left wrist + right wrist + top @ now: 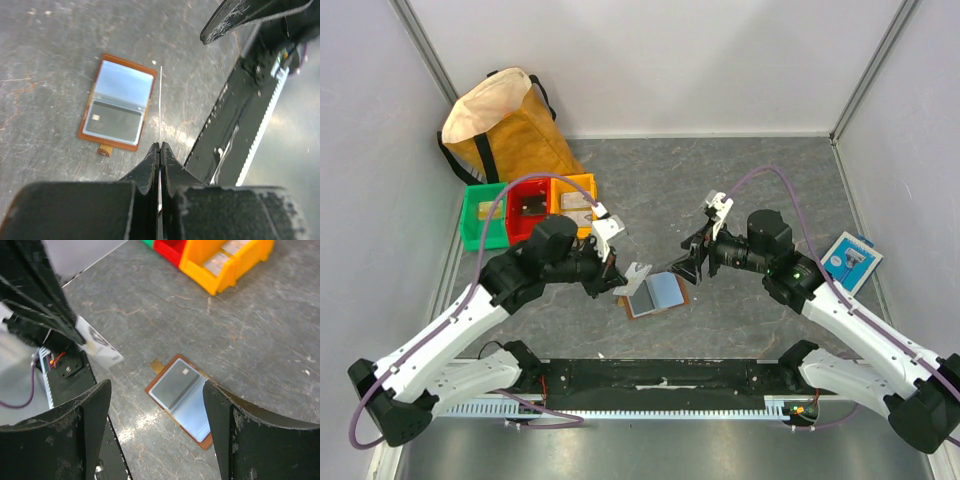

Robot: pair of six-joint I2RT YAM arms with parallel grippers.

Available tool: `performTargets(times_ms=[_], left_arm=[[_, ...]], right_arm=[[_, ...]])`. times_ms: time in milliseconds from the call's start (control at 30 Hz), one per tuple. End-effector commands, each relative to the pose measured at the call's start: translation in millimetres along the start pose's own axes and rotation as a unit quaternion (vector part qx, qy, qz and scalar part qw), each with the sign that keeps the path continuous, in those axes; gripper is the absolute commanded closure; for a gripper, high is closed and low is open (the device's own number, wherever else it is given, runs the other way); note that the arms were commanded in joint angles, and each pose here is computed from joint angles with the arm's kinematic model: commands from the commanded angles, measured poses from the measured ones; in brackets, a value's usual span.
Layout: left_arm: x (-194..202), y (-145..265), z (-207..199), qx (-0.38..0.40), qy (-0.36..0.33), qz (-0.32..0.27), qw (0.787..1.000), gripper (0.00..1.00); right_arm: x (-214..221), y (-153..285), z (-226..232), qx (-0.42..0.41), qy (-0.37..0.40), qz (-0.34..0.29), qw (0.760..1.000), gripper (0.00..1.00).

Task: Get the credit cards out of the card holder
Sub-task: Remove the credit card from the card holder.

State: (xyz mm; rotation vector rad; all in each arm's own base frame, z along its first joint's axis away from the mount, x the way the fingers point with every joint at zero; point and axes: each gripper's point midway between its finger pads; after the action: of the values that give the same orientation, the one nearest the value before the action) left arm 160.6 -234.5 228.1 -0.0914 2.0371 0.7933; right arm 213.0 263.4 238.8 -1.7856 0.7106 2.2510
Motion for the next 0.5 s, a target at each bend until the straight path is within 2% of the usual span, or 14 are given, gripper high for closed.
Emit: performTargets(times_ms=[0,267,400,467], left_arm=[[15,7,-26,0.104,-0.109,0.074,0.986,0.98],[18,-4,-31,0.142,-0.113,0.123,0.976,0.98],[14,-5,-35,0.156,-0.116,0.122,0.973,0.98],[14,-5,-36,0.159,-0.118,0.121,0.973,0.98]], right_arm=[[-15,5,37,-0.108,0.079,-0.011,0.991,0.18],[-8,-11,84,-0.219,0.148,0.012,0.964,0.21],[1,-21,94,-0.246,0.157,0.030,0.956,0.29],[5,-24,97,-0.257,0.152,0.037,0.954,0.37]])
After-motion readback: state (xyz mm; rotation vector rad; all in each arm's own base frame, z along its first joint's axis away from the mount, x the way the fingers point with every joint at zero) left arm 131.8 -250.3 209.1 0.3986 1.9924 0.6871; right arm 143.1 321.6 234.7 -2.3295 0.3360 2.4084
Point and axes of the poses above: each gripper's point midway between its finger pads, its own y axis back along the fingers, its own z axis along the line the jaws close on, x = y × z, and after that the axes turned 8 degrees about y, right-handed
